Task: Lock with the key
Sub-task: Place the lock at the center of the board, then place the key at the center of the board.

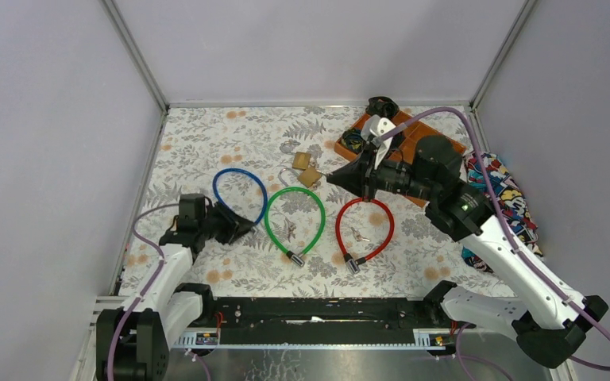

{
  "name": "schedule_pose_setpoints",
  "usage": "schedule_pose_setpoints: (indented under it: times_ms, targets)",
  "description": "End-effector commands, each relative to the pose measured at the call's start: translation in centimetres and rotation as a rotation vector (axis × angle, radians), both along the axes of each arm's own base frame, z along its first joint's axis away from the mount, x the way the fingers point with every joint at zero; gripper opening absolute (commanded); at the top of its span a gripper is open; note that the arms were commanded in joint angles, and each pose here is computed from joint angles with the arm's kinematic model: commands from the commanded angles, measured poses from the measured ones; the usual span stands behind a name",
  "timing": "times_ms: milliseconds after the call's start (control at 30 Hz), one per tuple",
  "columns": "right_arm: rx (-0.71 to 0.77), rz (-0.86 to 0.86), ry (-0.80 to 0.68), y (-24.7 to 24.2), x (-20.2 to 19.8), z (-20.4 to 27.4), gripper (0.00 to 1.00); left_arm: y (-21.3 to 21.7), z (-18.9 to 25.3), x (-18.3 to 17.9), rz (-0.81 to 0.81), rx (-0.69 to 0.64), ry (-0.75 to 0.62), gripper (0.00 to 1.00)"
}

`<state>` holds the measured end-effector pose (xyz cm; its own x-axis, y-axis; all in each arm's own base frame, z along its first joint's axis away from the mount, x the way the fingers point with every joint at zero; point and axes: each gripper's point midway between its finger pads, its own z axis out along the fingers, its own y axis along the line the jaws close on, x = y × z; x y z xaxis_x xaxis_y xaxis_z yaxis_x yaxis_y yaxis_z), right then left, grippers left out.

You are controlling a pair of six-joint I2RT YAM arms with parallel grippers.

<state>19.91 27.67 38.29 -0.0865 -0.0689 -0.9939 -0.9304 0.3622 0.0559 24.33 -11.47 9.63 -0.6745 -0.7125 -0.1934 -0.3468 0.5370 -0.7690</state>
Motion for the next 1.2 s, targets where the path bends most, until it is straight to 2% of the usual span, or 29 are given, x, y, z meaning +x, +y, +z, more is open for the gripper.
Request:
schedule_pose_setpoints:
  times_ms: [0, 133, 167, 200, 267, 300, 333, 467, 633, 800, 933, 1067, 1167]
  targets:
    - [0.093, 0.041, 0.095, 1.3, -0.6, 0.1, 0.00, -0.9, -1.8, -1.6, -0.009, -0.082, 0.106, 0.00]
    - [0.096, 0.052, 0.139, 2.4, -0.6, -0.7, 0.00, 0.6, -4.7, -3.5, 0.071, -0.011, 0.259, 0.00]
    - [0.091, 0.053, 0.143, 2.8, -0.6, -0.9, 0.00, 1.3, -5.2, -4.2, 0.093, 0.028, 0.303, 0.06]
    - [0.085, 0.056, 0.148, 3.3, -0.7, -1.2, 0.00, 1.8, -5.4, -4.8, 0.106, 0.058, 0.332, 0.27]
    - [0.068, 0.065, 0.163, 4.8, -0.7, -2.3, 0.00, 2.9, -5.1, -5.5, 0.142, 0.119, 0.361, 0.62]
    - [0.060, 0.067, 0.175, 5.7, -0.6, -2.9, 0.00, 3.5, -4.6, -5.5, 0.165, 0.149, 0.360, 0.84]
    - [0.063, 0.068, 0.184, 6.7, -0.4, -3.3, 0.00, 4.1, -4.0, -5.5, 0.185, 0.181, 0.349, 0.96]
    - [0.079, 0.020, 0.271, 11.3, 1.7, -5.7, 0.00, 6.3, -0.7, -4.8, 0.242, 0.294, 0.289, 0.99]
    - [0.106, -0.117, 0.478, 18.3, 6.4, -10.2, 0.00, 10.4, 5.5, -1.8, 0.338, 0.480, 0.069, 0.99]
    - [-0.026, -0.166, 0.609, 24.7, 9.0, -18.3, 0.00, 15.3, 11.1, -0.7, 0.492, 0.688, -0.133, 0.99]
    - [-0.161, -0.204, 0.696, 27.0, 10.0, -24.9, 0.00, 16.4, 13.3, -0.6, 0.534, 0.733, -0.214, 0.99]
    - [-0.280, -0.194, 0.797, 28.1, 9.6, -30.0, 0.00, 15.8, 12.8, -0.7, 0.509, 0.712, -0.219, 0.99]
    - [-0.362, -0.173, 0.859, 28.1, 8.7, -32.2, 0.22, 15.4, 12.0, -0.7, 0.491, 0.697, -0.213, 0.99]
